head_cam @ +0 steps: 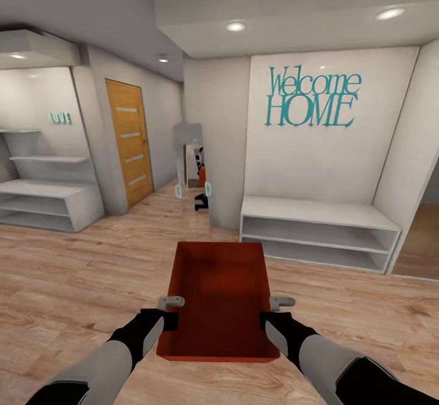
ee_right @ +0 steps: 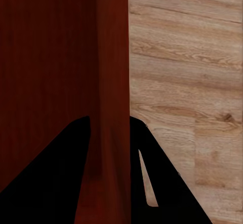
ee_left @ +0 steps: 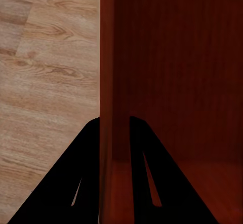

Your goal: Move the two storage containers from the living room to the garage. In the garage, place one container on the floor and stack the other container on top of it (either order is fine).

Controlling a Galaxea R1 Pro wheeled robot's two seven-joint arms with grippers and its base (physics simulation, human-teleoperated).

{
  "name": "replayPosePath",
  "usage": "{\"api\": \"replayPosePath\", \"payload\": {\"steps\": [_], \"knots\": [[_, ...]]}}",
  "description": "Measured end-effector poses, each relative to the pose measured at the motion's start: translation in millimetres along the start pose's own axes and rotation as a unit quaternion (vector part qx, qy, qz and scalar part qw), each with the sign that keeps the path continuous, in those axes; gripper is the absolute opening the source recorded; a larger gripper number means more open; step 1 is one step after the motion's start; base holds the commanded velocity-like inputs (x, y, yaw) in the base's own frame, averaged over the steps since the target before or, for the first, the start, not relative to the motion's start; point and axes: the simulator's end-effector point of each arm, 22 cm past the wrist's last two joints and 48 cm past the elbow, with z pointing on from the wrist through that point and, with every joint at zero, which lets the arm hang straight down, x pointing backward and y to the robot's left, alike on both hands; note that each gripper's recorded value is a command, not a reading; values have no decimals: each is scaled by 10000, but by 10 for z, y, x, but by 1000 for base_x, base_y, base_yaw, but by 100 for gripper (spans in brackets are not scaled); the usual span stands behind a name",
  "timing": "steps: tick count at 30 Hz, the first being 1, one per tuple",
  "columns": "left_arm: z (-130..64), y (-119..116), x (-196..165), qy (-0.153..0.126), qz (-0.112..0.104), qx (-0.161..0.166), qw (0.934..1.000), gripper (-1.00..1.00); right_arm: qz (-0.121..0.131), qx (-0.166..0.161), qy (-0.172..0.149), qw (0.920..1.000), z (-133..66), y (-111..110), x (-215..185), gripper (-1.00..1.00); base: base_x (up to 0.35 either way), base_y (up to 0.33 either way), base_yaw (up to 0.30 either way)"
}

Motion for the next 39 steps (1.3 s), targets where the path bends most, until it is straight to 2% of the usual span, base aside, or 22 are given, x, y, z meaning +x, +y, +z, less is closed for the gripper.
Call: {"api": "replayPosePath", "payload": {"steps": [7, 32, 39], "knots": [[-1, -1, -2, -1, 4, -2, 10000, -100, 3, -1, -1, 10000, 1, -1, 0, -100, 322, 0, 78], [0, 2, 0, 1, 2, -2, 10000, -100, 0, 0, -1, 10000, 0, 2, 1, -100, 322, 0, 263], [0, 1, -2, -2, 1, -1, 10000, -100, -1, 2, -2, 10000, 0, 1, -2, -100, 322, 0, 47]]}}
